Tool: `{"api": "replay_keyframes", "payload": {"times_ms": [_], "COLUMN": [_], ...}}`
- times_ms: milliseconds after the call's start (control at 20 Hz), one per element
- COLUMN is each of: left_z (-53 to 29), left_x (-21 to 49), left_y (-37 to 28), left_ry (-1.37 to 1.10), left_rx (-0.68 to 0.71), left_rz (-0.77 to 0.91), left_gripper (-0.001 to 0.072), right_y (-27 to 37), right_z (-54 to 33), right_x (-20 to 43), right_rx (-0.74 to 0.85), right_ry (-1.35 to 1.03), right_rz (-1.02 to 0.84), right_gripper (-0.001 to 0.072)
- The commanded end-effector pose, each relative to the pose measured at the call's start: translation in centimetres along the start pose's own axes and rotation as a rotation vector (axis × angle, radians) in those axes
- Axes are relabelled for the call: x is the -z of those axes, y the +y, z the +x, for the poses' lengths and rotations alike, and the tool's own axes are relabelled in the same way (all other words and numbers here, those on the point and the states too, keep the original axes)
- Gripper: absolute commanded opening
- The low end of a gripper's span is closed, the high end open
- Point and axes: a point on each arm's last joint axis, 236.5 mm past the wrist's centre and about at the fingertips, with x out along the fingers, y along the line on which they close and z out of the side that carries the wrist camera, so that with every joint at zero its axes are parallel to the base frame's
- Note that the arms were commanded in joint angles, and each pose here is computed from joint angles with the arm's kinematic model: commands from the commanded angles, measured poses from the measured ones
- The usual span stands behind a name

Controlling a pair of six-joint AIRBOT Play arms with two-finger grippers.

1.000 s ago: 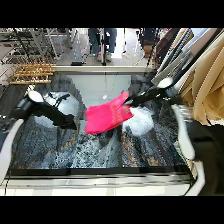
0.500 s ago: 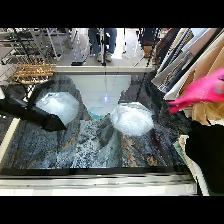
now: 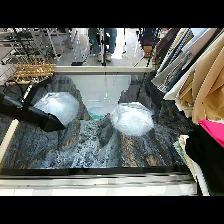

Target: Fold the clothes and pants, and hang the long-sleeved shirts on hangers.

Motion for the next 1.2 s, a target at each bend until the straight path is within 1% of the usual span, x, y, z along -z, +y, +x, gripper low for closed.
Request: {"api": "replay_keyframes", "payload": {"times_ms": [0, 150, 200, 250, 300, 400, 450, 500, 550, 600, 650, 700, 750, 800, 850, 900, 1000, 1100, 1150], "left_z": [0.8, 1.5, 1.7, 1.9, 1.9, 1.9, 1.9, 1.8, 1.8, 1.6, 0.9, -0.8, -3.4, -6.5, -9.5, -11.6, -14.6, -16.2, -16.6], "left_x": [-0.2, -0.3, -0.3, -0.2, -0.2, -0.2, -0.1, 0.1, 0.6, 1.3, 2.2, 3.1, 3.6, 3.5, 2.8, 1.8, -0.3, -1.1, -1.2], "left_y": [0.7, 1.3, 1.4, 1.6, 1.6, 1.8, 2.1, 2.6, 3.7, 5.2, 8.0, 11.8, 15.1, 17.6, 18.9, 19.1, 18.2, 17.2, 17.1], "left_ry": [0.013, 0.033, 0.038, 0.043, 0.045, 0.045, 0.049, 0.058, 0.077, 0.103, 0.136, 0.148, 0.133, 0.089, 0.009, -0.086, -0.273, -0.352, -0.365], "left_rx": [0.009, 0.018, 0.021, 0.024, 0.025, 0.023, 0.011, -0.013, -0.058, -0.125, -0.254, -0.446, -0.639, -0.807, -0.935, -0.99, -1.012, -1.027, -1.035], "left_rz": [-0.012, -0.028, -0.033, -0.037, -0.038, -0.041, -0.044, -0.047, -0.051, -0.059, -0.101, -0.17, -0.222, -0.25, -0.265, -0.266, -0.255, -0.236, -0.229], "left_gripper": [0.0008, 0.0008, 0.0008, 0.0008, 0.0008, 0.0008, 0.0008, 0.0008, 0.0008, 0.0007, 0.0007, 0.0006, 0.0007, 0.0007, 0.0007, 0.0008, 0.0008, 0.0008, 0.0008], "right_y": [-6.5, -9.6, -10.5, -10.7, -10.5, -9.7, -8.3, -5.7, -2.2, 2.9, 7.8, 13.0, 17.2, 20.0, 22.2, 23.8, 25.5, 26.5, 27.4], "right_z": [5.3, 8.4, 8.7, 8.6, 8.1, 5.7, 4.1, 2.1, -0.1, -2.7, -4.9, -6.5, -6.9, -6.1, -4.4, -2.0, 3.2, 7.6, 9.4], "right_x": [6.0, 10.3, 10.7, 10.2, 8.7, 3.6, 0.6, -3.1, -6.8, -9.8, -11.1, -10.5, -8.6, -6.2, -3.2, 0.6, 8.3, 16.0, 19.3], "right_rx": [0.154, 0.239, 0.27, 0.268, 0.261, 0.261, 0.23, 0.157, 0.041, -0.133, -0.307, -0.485, -0.602, -0.643, -0.651, -0.632, -0.55, -0.486, -0.482], "right_ry": [0.242, 0.418, 0.443, 0.442, 0.41, 0.255, 0.139, -0.024, -0.199, -0.356, -0.445, -0.468, -0.433, -0.372, -0.283, -0.172, 0.05, 0.212, 0.236], "right_rz": [0.139, 0.192, 0.187, 0.157, 0.114, 0.09, 0.069, 0.043, 0.001, -0.051, -0.097, -0.177, -0.284, -0.382, -0.489, -0.604, -0.792, -0.971, -1.081], "right_gripper": [0.002, 0.0023, 0.018, 0.0512, 0.0713, 0.0702, 0.0702, 0.0701, 0.07, 0.07, 0.07, 0.0699, 0.0699, 0.0699, 0.0699, 0.0698, 0.0698, 0.0698, 0.0698]}}
